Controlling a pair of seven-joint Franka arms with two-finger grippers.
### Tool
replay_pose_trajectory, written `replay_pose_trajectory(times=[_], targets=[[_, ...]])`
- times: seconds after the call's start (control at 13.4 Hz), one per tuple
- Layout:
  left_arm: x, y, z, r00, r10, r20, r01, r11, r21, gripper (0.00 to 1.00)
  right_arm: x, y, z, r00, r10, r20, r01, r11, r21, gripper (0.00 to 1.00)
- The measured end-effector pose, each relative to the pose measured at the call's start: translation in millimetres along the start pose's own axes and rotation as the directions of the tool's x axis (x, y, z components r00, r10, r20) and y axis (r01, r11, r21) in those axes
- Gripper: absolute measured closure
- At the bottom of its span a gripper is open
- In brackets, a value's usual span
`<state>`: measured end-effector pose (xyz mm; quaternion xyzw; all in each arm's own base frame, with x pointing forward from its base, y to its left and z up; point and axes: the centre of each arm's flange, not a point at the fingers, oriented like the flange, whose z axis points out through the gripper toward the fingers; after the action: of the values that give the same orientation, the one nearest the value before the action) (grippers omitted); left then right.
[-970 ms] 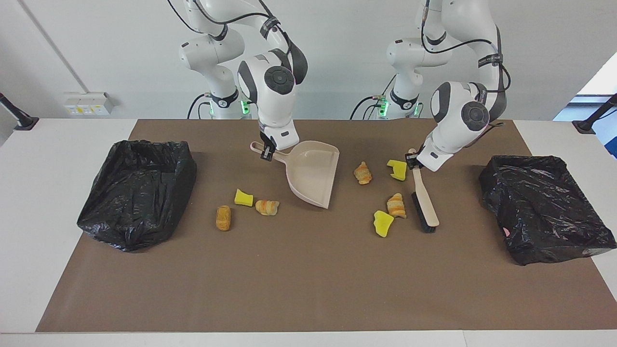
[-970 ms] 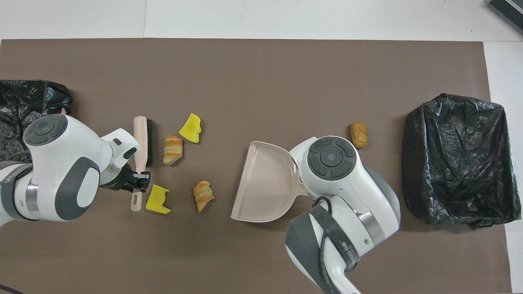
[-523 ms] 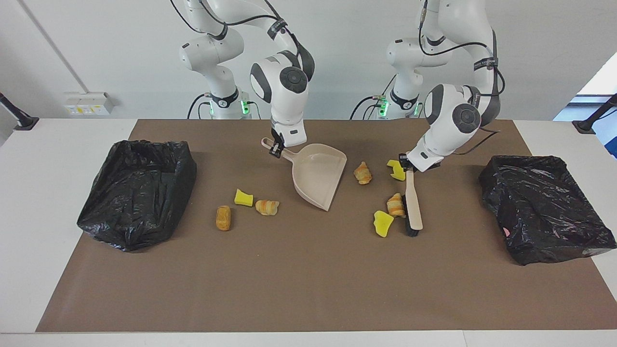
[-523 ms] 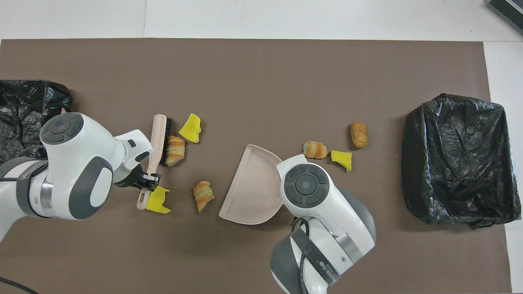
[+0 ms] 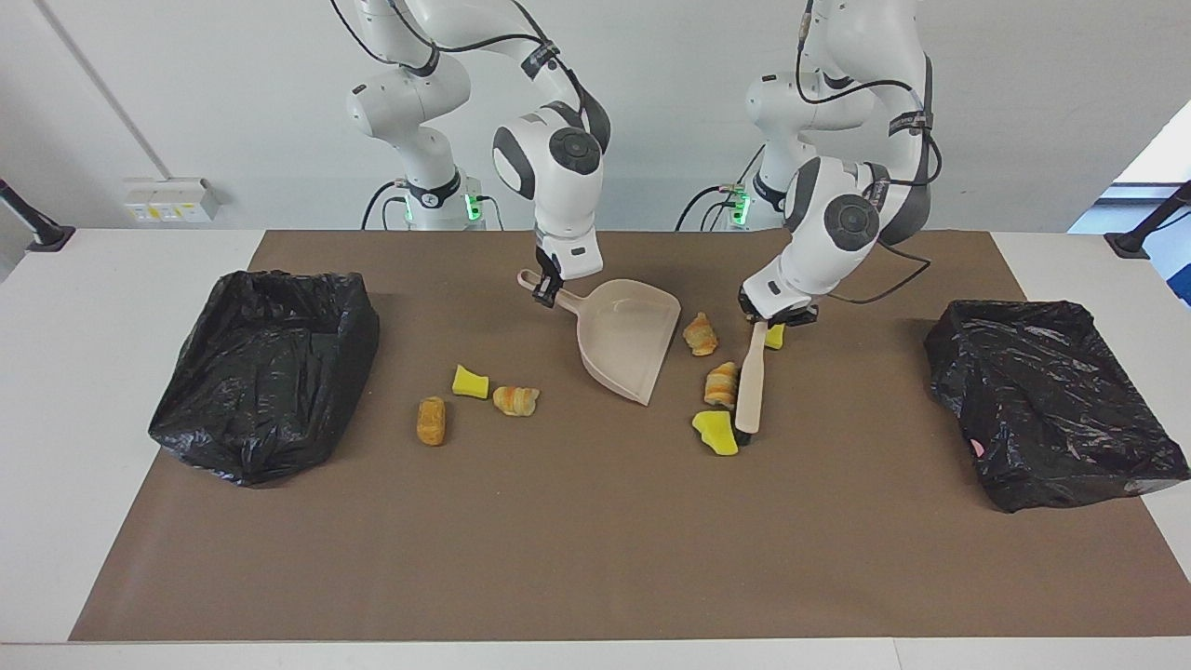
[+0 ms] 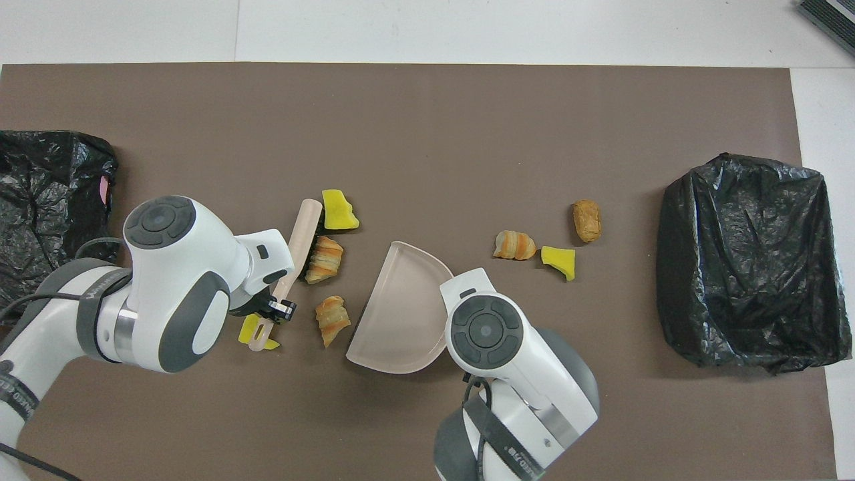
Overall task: Sweep and dump trash in bin
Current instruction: 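Sweep bread pieces into the dustpan with the left gripper's brush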
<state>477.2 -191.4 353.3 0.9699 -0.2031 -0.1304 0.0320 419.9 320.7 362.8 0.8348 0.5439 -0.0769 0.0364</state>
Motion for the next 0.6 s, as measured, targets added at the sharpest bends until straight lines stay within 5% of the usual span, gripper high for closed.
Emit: replay_pose_trajectory(times=[0.37, 0.6], targets=[[-23.5, 77.3, 5.6, 0.984, 0.133, 0.118, -0.138, 0.990, 0.033, 0.74, 6.8, -13.7, -0.2, 1.000, 0.002, 0.002, -0.002, 1.000, -0.004, 0.68], [-39.4, 112.3, 5.4, 0.982, 0.101, 0.157, -0.112, 0.992, 0.059, 0.74, 6.7, -13.5, -0.1, 1.000, 0.003, 0.002, -0.003, 1.000, -0.004, 0.68]])
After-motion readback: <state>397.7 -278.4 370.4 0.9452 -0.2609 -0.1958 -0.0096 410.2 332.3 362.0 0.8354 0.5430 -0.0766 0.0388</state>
